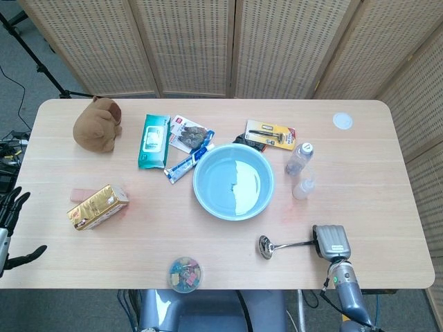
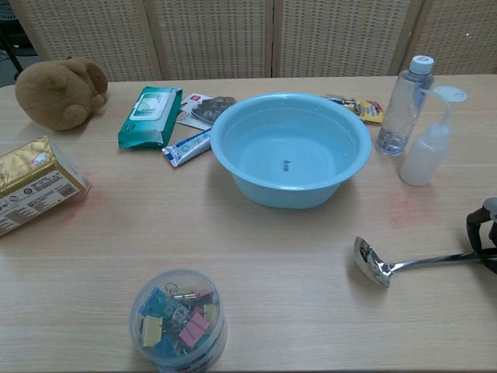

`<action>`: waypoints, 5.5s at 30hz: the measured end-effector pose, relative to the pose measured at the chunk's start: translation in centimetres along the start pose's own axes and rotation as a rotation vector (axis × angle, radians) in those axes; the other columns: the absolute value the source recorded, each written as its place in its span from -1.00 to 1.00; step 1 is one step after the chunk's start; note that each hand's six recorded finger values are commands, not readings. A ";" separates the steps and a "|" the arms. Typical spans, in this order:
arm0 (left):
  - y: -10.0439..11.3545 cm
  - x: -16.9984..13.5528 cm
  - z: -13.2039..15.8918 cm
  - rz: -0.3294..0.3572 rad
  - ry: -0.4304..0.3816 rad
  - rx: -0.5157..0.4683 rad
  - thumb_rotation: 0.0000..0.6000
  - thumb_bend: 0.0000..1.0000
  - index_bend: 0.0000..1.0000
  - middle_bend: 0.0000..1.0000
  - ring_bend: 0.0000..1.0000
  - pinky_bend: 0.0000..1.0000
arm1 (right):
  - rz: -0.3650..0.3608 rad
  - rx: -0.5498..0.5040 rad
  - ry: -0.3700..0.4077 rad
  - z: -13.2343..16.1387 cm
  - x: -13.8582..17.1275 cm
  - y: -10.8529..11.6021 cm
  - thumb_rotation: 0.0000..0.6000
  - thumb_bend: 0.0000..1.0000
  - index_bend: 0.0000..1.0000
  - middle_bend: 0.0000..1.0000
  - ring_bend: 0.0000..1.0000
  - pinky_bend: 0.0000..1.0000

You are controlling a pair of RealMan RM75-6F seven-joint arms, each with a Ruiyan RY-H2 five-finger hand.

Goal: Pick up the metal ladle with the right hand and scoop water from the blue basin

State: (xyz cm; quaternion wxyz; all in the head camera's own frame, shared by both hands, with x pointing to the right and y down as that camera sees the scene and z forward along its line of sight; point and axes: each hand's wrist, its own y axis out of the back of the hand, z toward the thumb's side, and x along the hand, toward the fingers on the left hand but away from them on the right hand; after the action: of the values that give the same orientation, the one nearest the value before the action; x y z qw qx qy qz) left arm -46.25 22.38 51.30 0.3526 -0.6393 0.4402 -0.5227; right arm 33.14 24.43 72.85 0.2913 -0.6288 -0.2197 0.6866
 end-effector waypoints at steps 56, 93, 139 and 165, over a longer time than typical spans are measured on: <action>0.2 0.4 -0.7 -0.022 0.015 -0.034 1.00 -1.00 -1.00 -1.00 -1.00 -1.00 | -0.362 0.105 0.000 13.2 -3.6 23.6 1.00 1.00 0.74 0.71 0.57 0.86; -0.1 1.4 -1.6 -0.037 0.051 -0.042 1.00 -1.00 -1.00 -1.00 -1.00 -1.00 | -0.639 0.635 -0.197 15.1 -9.9 19.4 1.00 1.00 0.75 0.72 0.58 0.86; -0.5 1.1 -1.0 -0.048 0.035 -0.035 1.00 -1.00 -1.00 -1.00 -1.00 -1.00 | -0.236 0.371 -0.152 13.5 -5.9 20.6 1.00 1.00 0.76 0.73 0.58 0.86; 0.0 0.8 -1.0 -0.035 0.029 -0.044 1.00 -1.00 -1.00 -1.00 -1.00 -1.00 | -0.211 0.321 -0.210 14.4 -3.2 25.3 1.00 1.00 0.77 0.73 0.58 0.86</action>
State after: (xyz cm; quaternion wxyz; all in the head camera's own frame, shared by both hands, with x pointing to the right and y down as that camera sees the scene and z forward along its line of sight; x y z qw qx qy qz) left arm -47.20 21.66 51.82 0.3226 -0.6470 0.4454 -0.5282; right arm 15.85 4.64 59.96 0.4333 -0.4731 -0.2013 0.7402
